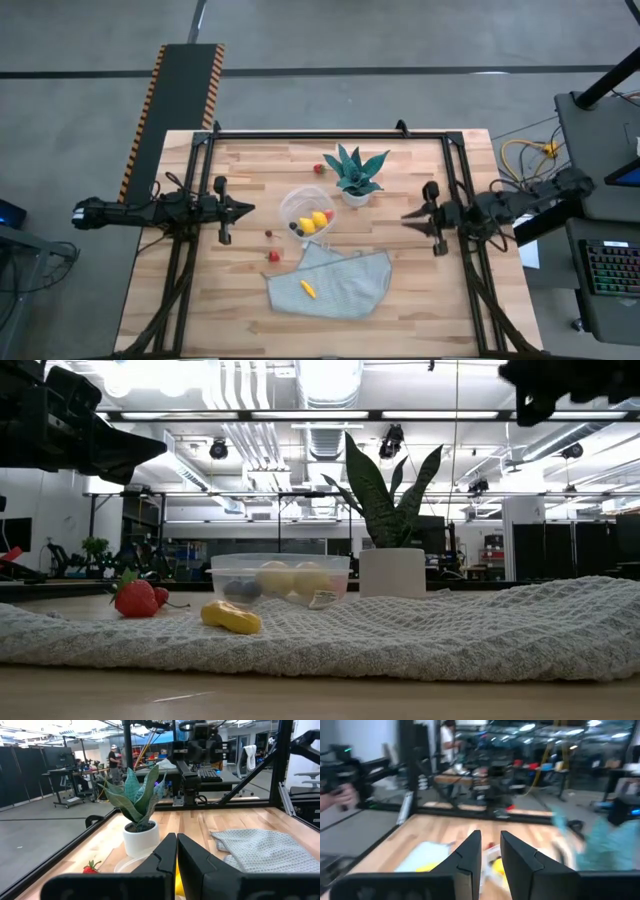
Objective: Pick and placing Produce into tupperware
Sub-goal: Put the yellow corn into the container
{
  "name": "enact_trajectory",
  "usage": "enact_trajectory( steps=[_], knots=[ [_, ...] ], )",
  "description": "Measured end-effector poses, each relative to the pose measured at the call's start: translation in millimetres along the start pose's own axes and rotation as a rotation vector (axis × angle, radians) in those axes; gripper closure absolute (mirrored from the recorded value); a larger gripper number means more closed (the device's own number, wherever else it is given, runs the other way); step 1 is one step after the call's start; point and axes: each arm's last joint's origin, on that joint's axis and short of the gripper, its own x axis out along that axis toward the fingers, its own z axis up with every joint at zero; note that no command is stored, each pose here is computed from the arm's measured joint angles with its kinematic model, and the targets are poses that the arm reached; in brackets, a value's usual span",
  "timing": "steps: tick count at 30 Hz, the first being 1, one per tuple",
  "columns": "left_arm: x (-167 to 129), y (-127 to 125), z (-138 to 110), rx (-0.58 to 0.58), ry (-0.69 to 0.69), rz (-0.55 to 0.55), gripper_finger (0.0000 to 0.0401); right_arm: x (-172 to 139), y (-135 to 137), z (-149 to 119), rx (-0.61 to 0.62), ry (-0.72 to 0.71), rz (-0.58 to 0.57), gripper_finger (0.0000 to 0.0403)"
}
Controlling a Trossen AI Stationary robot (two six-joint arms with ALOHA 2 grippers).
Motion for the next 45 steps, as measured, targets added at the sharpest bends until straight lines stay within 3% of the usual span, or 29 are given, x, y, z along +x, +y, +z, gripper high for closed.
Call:
enact_trajectory(
  steps=[8, 13, 17, 27, 45],
  knots=[
    [0.1, 0.0, -0.3, 0.001, 0.002, 0.0, 0.0401, -7.1, -20.7, -5.0, -0.066, -0.006, -0.093, 0.034],
    [0.0, 0.0, 0.0, 0.001, 0.0, 0.001, 0.0401, -6.1, -32.0, -24.8, -0.061, 0.033, -0.147, 0.034],
    [0.0, 0.0, 0.0, 0.005, -0.001, 0.0, 0.0401, -8.2, -36.3, -34.8, 0.006, 0.031, -0.109, 0.0342],
    [0.0, 0.0, 0.1, 0.005, -0.001, 0.0, 0.0401, -22.0, -28.0, -38.7, 0.006, 0.007, -0.038, 0.0391],
    [0.1, 0.0, 0.0, 0.005, 0.001, 0.001, 0.0401, -31.6, -18.4, -63.9, 0.064, 0.046, -0.03, 0.0394]
  ],
)
